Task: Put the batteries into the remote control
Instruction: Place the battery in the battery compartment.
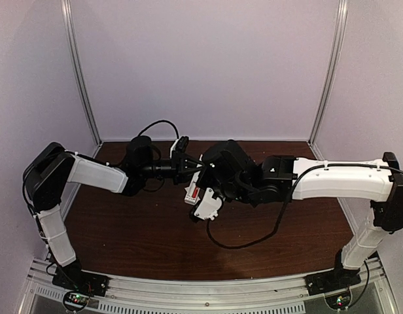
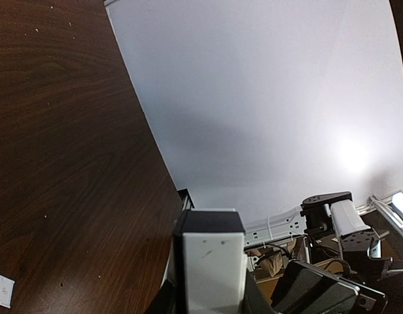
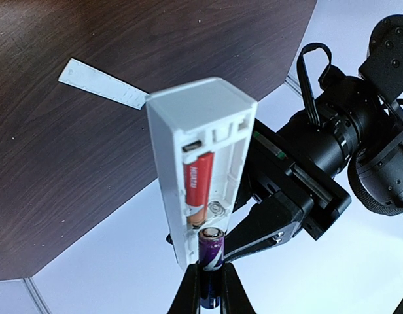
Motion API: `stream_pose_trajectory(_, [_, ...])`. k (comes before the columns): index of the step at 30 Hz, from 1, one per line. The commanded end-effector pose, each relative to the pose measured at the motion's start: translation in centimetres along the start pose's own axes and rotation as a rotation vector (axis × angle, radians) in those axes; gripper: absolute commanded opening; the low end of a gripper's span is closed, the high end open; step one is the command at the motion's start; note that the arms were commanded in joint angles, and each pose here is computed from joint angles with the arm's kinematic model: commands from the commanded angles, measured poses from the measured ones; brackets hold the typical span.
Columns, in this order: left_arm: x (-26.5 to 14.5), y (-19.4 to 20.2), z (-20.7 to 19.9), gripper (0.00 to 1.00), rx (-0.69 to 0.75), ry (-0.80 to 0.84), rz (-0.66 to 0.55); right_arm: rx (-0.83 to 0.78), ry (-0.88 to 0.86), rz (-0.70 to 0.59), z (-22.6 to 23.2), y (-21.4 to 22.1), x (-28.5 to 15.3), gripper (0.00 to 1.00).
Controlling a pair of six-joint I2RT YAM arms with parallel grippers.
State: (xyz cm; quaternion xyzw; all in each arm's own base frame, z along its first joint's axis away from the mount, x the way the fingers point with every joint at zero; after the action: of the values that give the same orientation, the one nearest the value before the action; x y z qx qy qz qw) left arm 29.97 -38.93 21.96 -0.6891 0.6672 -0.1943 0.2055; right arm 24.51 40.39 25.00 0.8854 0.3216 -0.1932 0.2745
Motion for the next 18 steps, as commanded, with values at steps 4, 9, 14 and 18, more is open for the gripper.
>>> stream_pose_trajectory(4, [0.5,-0.6,-0.8,0.00,0.059,0.025,0.016,-0.039,-0.007,0.001,0.5,-0.3,-0.9,0.00])
stream_pose_trajectory(9, [0.6,-0.6,-0.7,0.00,0.062,0.020,0.020,-0.045,0.004,-0.026,0.1,-1.4,-0.7,0.00])
stream_pose_trajectory(14, [0.6,-0.6,-0.5,0.00,0.058,0.012,0.022,-0.041,0.016,-0.028,-0.1,-1.7,-0.6,0.00])
stream_pose_trajectory(18, [0.7,-0.6,-0.6,0.00,0.061,0.016,0.024,-0.042,0.016,-0.026,-0.1,-1.9,-0.5,0.00])
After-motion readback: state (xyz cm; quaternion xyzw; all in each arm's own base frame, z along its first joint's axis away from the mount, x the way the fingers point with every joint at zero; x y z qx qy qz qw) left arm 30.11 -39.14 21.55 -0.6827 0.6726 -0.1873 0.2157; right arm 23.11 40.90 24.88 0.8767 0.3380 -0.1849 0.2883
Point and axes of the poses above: each gripper's point midway between its finger pads, its own x axis out along the fingers, its own z axis along the line the jaws close on, y = z × x, the point moved 1 cm from there along -x, back along the fingers, and after that the axes turned 13 degrees about x, right-handed, at the moved point
